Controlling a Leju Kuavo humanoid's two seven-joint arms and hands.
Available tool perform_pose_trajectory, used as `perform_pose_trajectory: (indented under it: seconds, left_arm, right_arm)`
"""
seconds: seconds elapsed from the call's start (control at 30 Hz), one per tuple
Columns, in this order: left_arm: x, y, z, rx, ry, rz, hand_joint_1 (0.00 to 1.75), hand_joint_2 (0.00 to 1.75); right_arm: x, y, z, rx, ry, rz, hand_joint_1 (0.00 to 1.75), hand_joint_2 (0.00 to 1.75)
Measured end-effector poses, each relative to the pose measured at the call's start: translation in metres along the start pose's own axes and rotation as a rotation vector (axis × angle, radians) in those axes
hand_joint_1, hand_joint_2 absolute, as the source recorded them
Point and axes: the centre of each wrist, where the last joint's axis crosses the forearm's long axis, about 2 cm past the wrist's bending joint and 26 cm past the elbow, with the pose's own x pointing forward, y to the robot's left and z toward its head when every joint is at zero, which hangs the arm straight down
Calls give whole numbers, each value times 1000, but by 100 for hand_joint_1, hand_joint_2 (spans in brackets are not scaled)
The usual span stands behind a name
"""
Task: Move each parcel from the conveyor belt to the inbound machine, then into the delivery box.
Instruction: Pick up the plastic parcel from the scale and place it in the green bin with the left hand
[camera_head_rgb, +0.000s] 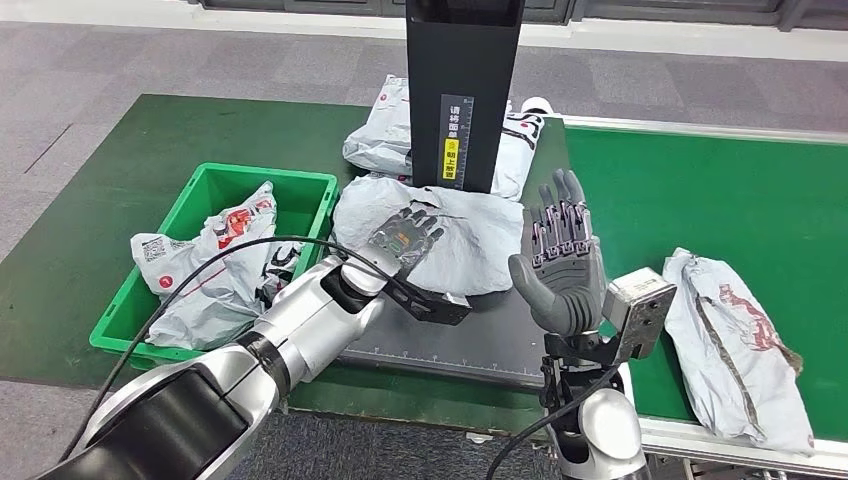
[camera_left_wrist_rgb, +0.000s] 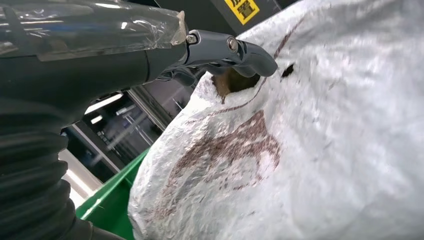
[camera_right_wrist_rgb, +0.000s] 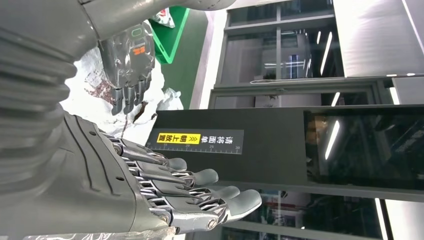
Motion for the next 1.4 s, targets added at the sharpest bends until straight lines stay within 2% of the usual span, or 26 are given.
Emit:
perform_pose_trajectory:
  seconds: [0.23, 0.27, 0.3, 0.37, 0.4, 0.43, 0.63, 1.13, 1.27, 1.4]
  left_arm:
    - [-4, -11, 1, -48, 6, -48, 0, 175]
    - [-4, -13, 1, -62, 1, -46, 7, 175]
    - [-5, -15, 1, -78, -6, -43, 37, 175]
    - [-6, -21, 2, -110, -20, -34, 119, 175]
    - [-6, -24, 3, -125, -26, -30, 153, 175]
    - [-6, -27, 3, -138, -30, -27, 164, 175]
    - [-4, -36, 5, -168, -41, -26, 175, 175]
    - [-4, -41, 7, -184, -38, -24, 175, 175]
    - [-6, -46, 8, -136, 8, -21, 175, 175]
    - [-17, -49, 10, -6, 91, -9, 175, 175]
  right_arm:
    - [-6, 0, 1, 13, 10, -19, 0, 175]
    - [-7, 0, 1, 18, 13, -22, 0, 175]
    - [-8, 0, 0, 24, 15, -24, 0, 175]
    - [-10, 0, -2, 34, 18, -28, 0, 175]
    - [-11, 0, -3, 37, 18, -30, 0, 175]
    - [-12, 0, -4, 40, 18, -31, 0, 175]
    - [-15, 0, -7, 50, 25, -32, 0, 175]
    - [-17, -2, -6, 56, 30, -33, 0, 175]
    - [-18, -2, -2, 56, 37, -34, 0, 175]
    - [-18, -3, 5, 38, 48, -24, 0, 175]
